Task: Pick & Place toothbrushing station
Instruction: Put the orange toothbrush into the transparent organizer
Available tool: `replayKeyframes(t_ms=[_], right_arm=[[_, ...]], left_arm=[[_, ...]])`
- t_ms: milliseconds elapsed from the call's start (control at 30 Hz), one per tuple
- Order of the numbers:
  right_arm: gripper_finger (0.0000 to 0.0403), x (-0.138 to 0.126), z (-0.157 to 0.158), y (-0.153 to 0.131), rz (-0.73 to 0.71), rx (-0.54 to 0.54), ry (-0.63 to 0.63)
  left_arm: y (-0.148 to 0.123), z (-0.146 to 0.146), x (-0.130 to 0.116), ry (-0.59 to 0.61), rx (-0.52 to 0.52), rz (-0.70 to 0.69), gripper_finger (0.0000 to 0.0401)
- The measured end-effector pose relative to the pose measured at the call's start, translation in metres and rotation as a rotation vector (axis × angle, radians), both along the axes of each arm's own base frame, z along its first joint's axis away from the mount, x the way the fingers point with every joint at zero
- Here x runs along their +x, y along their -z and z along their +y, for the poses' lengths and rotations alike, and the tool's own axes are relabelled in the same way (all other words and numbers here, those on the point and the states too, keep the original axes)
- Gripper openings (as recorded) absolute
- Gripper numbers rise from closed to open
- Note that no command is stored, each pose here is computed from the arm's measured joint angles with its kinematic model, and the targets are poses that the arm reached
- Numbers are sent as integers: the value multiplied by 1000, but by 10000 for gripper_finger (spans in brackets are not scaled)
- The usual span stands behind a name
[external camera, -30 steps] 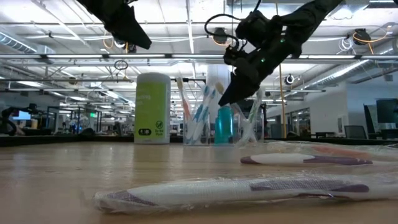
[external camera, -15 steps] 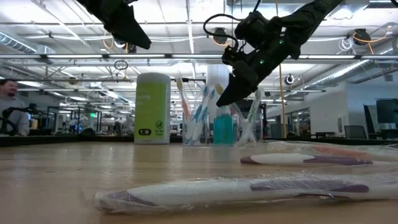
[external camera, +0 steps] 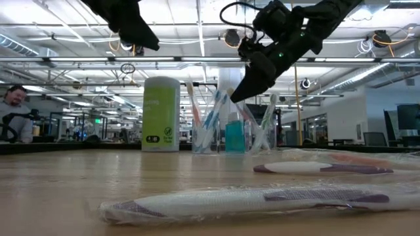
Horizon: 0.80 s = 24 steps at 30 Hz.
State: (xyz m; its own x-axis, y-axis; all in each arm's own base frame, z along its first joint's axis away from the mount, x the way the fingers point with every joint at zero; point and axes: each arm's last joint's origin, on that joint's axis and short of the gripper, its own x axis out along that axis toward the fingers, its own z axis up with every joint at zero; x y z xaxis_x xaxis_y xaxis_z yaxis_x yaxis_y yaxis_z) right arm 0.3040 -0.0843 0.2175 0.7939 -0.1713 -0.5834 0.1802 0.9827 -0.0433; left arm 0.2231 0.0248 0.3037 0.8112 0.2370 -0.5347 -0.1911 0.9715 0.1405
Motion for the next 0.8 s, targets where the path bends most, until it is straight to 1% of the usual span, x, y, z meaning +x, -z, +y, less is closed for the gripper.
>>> replayKeyframes(t_ms=[100, 233, 400, 600, 733, 800], right_arm=[[172, 0, 7, -7, -34, 4, -16], [172, -2, 20, -12, -28, 42, -30], [169, -11, 41, -14, 37, 153, -19], [169, -35, 69, -13, 224, 352, 73], [169, -58, 86, -10, 412, 443, 162], [169, -68, 95, -8, 503, 488, 229]], left_arm=[[0, -1, 0, 29, -22, -2, 216], [0, -2, 0, 31, -46, -7, 216], [0, -2, 0, 44, -67, -8, 216], [1, -2, 0, 28, -102, -10, 216], [1, -4, 1, 38, -113, -9, 216], [3, -7, 3, 50, -114, -1, 216]])
